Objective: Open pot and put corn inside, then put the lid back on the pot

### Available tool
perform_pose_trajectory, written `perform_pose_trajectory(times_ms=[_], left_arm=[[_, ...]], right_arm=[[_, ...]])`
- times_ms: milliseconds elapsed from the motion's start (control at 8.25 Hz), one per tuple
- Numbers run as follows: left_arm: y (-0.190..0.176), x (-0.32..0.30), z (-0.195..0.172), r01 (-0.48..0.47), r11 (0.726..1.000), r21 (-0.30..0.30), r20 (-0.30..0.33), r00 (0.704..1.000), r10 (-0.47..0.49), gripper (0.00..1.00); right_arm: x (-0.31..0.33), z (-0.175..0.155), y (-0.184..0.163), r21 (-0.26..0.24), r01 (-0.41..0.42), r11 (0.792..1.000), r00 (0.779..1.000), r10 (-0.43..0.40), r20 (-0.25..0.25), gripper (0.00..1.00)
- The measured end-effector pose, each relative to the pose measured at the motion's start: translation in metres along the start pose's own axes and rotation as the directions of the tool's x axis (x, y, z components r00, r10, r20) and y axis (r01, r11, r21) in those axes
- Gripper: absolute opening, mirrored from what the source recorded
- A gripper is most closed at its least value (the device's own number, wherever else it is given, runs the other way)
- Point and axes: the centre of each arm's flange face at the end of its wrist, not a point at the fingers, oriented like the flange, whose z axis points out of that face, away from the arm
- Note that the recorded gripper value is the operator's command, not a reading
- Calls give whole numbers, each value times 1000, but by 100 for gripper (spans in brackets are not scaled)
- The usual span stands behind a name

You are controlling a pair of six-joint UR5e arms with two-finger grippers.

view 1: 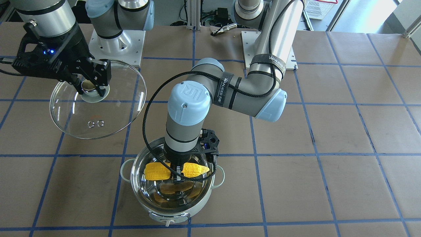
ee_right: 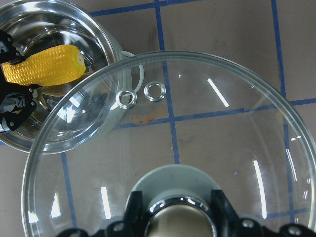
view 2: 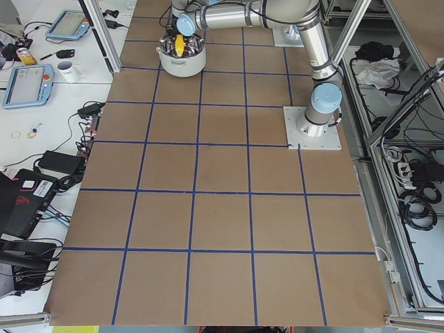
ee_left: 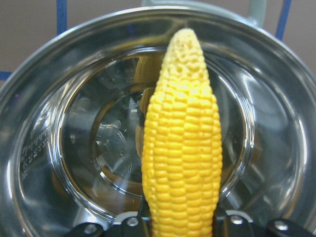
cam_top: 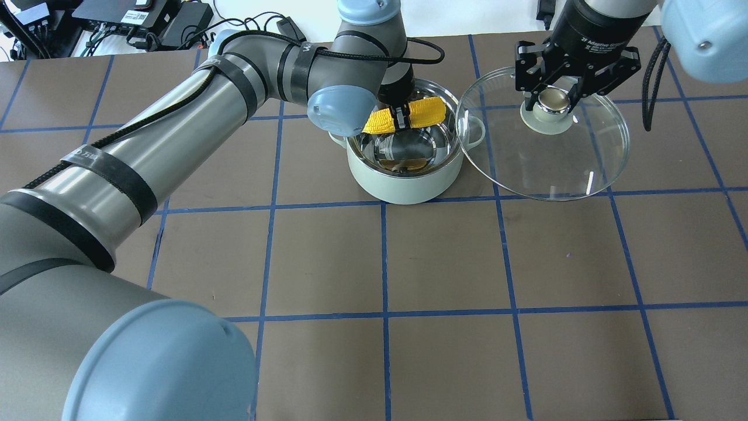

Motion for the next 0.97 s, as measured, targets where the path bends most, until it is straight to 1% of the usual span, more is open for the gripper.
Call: perform_pose_trajectory(times_ms=[121, 242, 364, 485, 606, 727, 970], left_arm=[[-1, -2, 3, -1, 1000, 6, 6, 1000, 1, 74], [-1, -3, 6, -2, 1000, 10, 10, 1000, 2, 88], [-2, -4, 8, -3, 1000, 14, 13, 1000, 3, 92], [-2, -4, 8, -4, 1000, 16, 12, 1000, 4, 92], [-2, -4, 6, -5, 1000, 20, 7, 1000, 5, 96], [-2, -3, 1, -8, 999, 32, -8, 1000, 8, 98], [-3, -2, -20, -14, 999, 34, -42, 999, 16, 99]], right_arm=[[0, 0, 0, 0, 0, 1000, 1000, 0, 0, 29], [0, 0, 0, -1, 1, 1000, 1000, -1, 0, 29], [0, 0, 0, 0, 1, 1000, 1000, -1, 0, 29], [0, 0, 1, -1, 1, 1000, 1000, -1, 0, 29], [0, 0, 1, -1, 1, 1000, 1000, -1, 0, 29], [0, 0, 1, -1, 0, 1000, 1000, 0, 0, 29], [-1, 0, 1, -1, 1, 1000, 1000, -1, 0, 29]])
